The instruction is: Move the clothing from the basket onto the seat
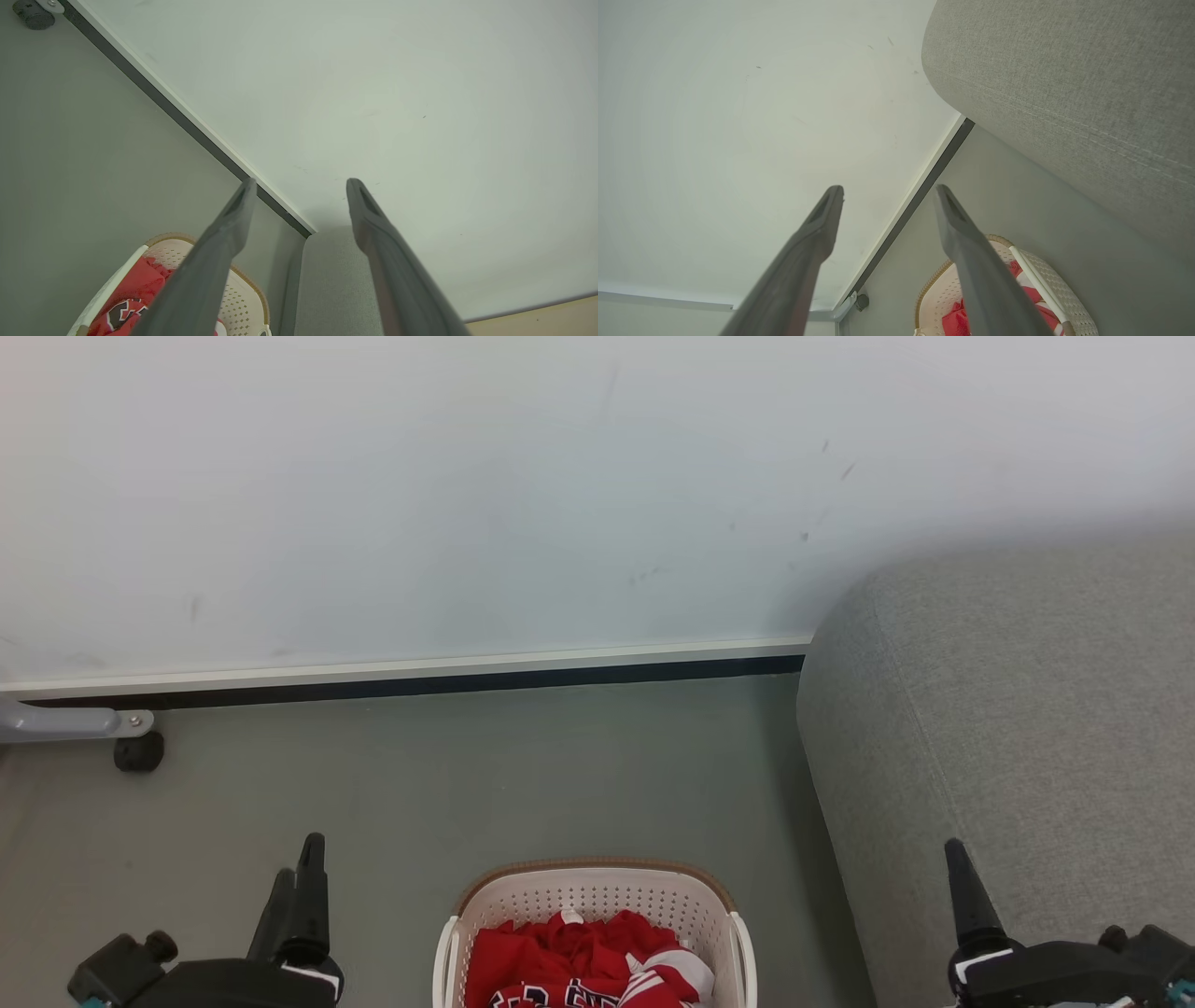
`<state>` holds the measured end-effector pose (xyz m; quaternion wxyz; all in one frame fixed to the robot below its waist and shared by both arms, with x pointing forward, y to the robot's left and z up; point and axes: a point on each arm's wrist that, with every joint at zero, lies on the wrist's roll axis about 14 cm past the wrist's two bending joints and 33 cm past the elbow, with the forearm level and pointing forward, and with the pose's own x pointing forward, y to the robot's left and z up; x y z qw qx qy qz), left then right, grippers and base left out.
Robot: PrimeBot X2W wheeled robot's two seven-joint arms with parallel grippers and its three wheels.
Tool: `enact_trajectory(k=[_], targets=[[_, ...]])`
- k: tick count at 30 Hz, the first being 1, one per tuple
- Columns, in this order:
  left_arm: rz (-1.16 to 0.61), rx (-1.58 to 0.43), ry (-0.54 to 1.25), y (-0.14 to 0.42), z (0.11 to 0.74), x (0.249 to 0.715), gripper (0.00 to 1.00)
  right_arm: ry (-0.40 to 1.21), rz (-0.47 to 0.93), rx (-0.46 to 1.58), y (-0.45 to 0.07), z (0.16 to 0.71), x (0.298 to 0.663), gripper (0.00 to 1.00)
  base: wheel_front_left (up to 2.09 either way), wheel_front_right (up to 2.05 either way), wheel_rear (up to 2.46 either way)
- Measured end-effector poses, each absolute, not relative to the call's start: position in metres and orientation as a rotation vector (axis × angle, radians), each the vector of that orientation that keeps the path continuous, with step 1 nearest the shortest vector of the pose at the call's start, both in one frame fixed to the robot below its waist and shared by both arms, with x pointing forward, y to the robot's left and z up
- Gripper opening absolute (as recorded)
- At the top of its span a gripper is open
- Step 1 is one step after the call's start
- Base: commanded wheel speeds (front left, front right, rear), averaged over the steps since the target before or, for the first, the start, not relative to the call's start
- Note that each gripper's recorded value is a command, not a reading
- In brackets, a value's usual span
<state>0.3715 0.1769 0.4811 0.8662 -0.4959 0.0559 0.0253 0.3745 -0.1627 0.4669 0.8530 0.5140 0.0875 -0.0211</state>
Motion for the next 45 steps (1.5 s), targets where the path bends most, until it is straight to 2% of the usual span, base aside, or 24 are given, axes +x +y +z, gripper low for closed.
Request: enact_trajectory(k=[17, 45], targets=[[0.045, -0.684, 0.126, 0.178, 0.476, 0.366, 1.0, 0.199, 0.008, 0.801, -0.148, 0.464, 0.372, 1.0, 0.0, 0.0, 0.0], [0.025, -0.305, 0.055, 0.171, 0.482, 0.36, 1.0, 0.131, 0.098, 0.405, -0.128, 0.472, 0.37, 1.0, 0.0, 0.0, 0.0]])
